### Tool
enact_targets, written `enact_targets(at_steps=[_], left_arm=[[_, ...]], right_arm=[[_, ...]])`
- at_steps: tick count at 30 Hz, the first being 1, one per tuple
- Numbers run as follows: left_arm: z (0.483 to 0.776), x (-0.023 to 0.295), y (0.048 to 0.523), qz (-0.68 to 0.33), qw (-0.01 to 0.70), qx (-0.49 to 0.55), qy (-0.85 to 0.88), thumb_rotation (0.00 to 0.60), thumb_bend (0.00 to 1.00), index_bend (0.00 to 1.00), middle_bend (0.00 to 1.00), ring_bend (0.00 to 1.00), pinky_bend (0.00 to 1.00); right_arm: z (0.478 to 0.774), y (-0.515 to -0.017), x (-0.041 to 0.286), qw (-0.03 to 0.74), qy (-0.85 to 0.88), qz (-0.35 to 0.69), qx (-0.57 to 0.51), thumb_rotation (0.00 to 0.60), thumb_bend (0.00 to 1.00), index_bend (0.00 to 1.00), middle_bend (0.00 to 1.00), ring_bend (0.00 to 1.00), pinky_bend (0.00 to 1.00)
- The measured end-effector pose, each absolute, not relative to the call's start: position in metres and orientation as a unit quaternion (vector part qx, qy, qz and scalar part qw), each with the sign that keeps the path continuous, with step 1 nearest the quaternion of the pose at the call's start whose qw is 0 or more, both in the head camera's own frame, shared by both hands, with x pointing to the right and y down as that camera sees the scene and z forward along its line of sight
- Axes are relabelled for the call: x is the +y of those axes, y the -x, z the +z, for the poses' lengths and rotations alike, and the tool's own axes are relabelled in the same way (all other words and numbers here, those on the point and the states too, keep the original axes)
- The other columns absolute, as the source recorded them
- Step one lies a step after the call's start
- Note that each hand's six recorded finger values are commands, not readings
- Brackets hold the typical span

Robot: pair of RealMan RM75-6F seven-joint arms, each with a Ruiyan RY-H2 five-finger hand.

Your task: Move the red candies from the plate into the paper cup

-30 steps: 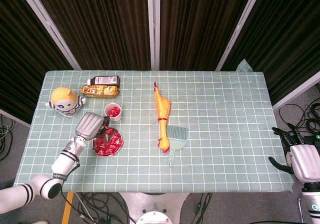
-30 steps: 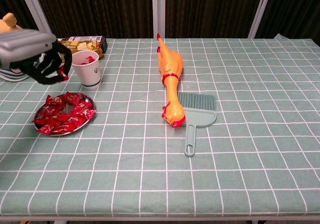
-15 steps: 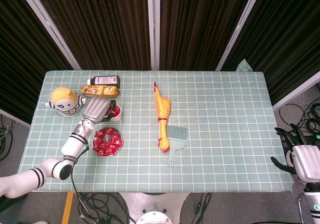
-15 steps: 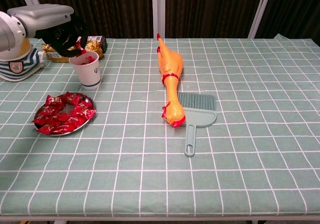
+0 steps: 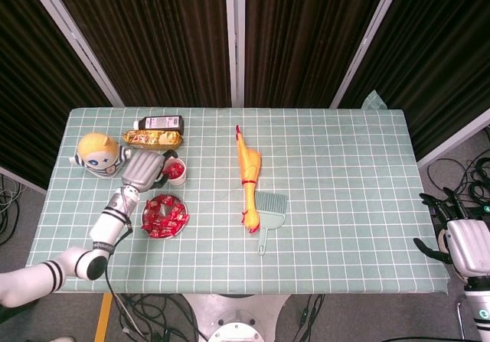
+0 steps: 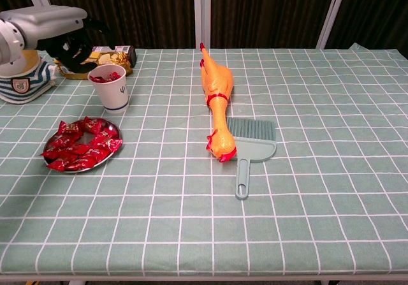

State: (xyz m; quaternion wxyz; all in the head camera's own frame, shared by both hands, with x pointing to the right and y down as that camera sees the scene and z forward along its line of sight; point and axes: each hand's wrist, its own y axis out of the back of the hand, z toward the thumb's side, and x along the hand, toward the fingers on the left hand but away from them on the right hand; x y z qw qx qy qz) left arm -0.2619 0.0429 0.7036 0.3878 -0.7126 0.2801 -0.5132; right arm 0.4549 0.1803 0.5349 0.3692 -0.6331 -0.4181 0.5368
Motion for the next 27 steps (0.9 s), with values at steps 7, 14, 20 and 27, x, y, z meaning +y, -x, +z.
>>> enact_targets(at_steps=[7, 14, 20, 27], left_arm=[[0.690, 0.080, 0.308, -0.517, 0.387, 0.302, 0.701, 0.600, 0.36, 0.46, 0.83, 0.73, 0.97], [0.706, 0.119, 0.327, -0.539, 0.383, 0.250, 0.707, 0.600, 0.32, 0.49, 0.82, 0.72, 0.96], [0.723, 0.131, 0.332, -0.551, 0.394, 0.212, 0.705, 0.600, 0.27, 0.48, 0.82, 0.72, 0.96], [0.739, 0.128, 0.330, -0.560, 0.383, 0.215, 0.702, 0.600, 0.26, 0.49, 0.83, 0.72, 0.96]], right_arm=[[0.534, -0.452, 0.181, 0.372, 0.636, 0.533, -0.417, 0.600, 0.10, 0.17, 0.27, 0.06, 0.31], [0.535, -0.445, 0.181, 0.375, 0.643, 0.527, -0.411, 0.600, 0.10, 0.17, 0.27, 0.06, 0.31], [0.534, -0.446, 0.182, 0.375, 0.639, 0.530, -0.412, 0.600, 0.10, 0.17, 0.27, 0.06, 0.31], [0.534, -0.444, 0.181, 0.376, 0.640, 0.529, -0.410, 0.600, 0.10, 0.17, 0.27, 0.06, 0.31]])
